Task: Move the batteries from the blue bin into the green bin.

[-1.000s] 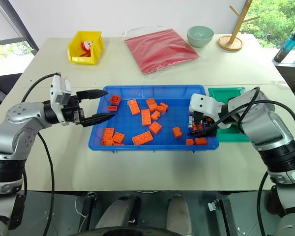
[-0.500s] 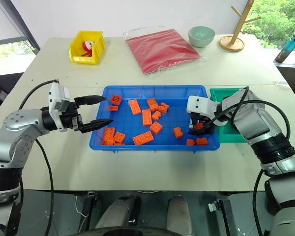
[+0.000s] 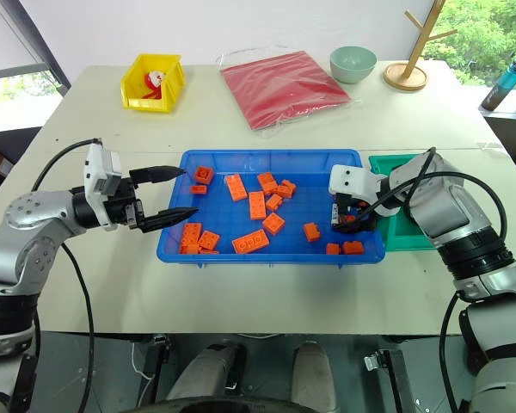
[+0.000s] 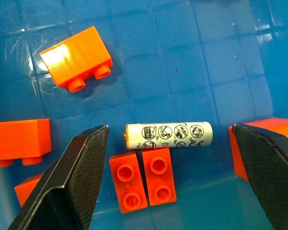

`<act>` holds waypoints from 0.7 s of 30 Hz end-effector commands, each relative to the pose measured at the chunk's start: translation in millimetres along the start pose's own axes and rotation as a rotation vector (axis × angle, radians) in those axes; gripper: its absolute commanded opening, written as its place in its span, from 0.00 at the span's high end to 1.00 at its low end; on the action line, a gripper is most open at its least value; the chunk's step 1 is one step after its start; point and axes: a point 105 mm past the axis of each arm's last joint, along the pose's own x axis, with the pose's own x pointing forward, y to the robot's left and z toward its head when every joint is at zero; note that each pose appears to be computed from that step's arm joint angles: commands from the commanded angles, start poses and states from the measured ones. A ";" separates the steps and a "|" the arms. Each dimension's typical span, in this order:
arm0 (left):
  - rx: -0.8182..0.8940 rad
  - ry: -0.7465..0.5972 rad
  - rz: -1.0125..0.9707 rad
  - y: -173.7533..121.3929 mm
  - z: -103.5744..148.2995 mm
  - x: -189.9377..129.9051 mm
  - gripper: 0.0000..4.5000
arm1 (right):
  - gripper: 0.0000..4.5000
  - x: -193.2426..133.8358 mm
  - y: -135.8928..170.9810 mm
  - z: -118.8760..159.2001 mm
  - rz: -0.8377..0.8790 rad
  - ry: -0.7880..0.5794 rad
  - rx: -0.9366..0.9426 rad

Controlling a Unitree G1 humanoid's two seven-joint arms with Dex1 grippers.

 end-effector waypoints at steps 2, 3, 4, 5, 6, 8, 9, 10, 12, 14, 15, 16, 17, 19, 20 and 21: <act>0.052 -0.013 0.000 3.0 12.7 -1.6 0.00 | 0.07 5.4 0.6 -0.5 0.011 0.029 -0.016; 0.054 -0.012 -0.002 2.9 13.1 -1.4 0.00 | 0.07 7.1 1.9 1.5 0.019 0.033 -0.027; 0.056 -0.012 -0.003 2.9 13.4 -1.3 0.00 | 0.07 8.3 3.1 3.4 0.026 0.037 -0.036; 0.057 -0.012 -0.004 3.0 13.8 -1.2 0.00 | 0.07 9.2 4.1 5.2 0.031 0.039 -0.044; 0.059 -0.012 -0.003 3.3 14.2 -1.1 0.00 | 0.07 10.0 5.6 7.3 0.040 0.040 -0.052; 0.061 -0.012 -0.002 3.3 14.6 -0.9 0.00 | 0.07 11.2 8.1 10.4 0.054 0.039 -0.057; 0.062 -0.012 -0.002 3.3 14.8 -0.9 0.00 | 0.07 11.7 8.8 11.3 0.059 0.038 -0.057; 0.062 -0.012 -0.001 3.2 15.0 -1.2 0.00 | 0.07 12.1 9.2 11.7 0.063 0.039 -0.058; 0.064 -0.012 0.000 3.1 15.2 -1.8 0.00 | 0.07 13.1 9.1 11.6 0.066 0.044 -0.061; 0.064 -0.012 0.003 3.5 15.4 -2.1 0.00 | 0.18 13.8 9.5 11.4 0.070 0.047 -0.065; 0.065 -0.013 0.004 3.8 15.5 -2.1 0.00 | 0.26 14.2 10.1 11.7 0.072 0.047 -0.067; 0.065 -0.013 0.006 4.0 15.5 -2.2 0.00 | 0.36 14.6 10.8 12.3 0.075 0.046 -0.069; 0.065 -0.013 0.006 4.2 15.6 -2.1 0.00 | 0.47 14.9 11.4 12.8 0.077 0.045 -0.069; 0.066 -0.014 0.008 4.5 15.9 -1.8 0.00 | 0.49 15.6 12.7 14.0 0.083 0.044 -0.072; 0.066 -0.015 0.008 4.7 16.0 -1.7 0.00 | 0.49 16.4 13.1 14.5 0.084 0.045 -0.075; 0.067 -0.016 0.009 5.0 16.2 -1.6 0.00 | 0.49 17.3 13.2 15.1 0.085 0.046 -0.077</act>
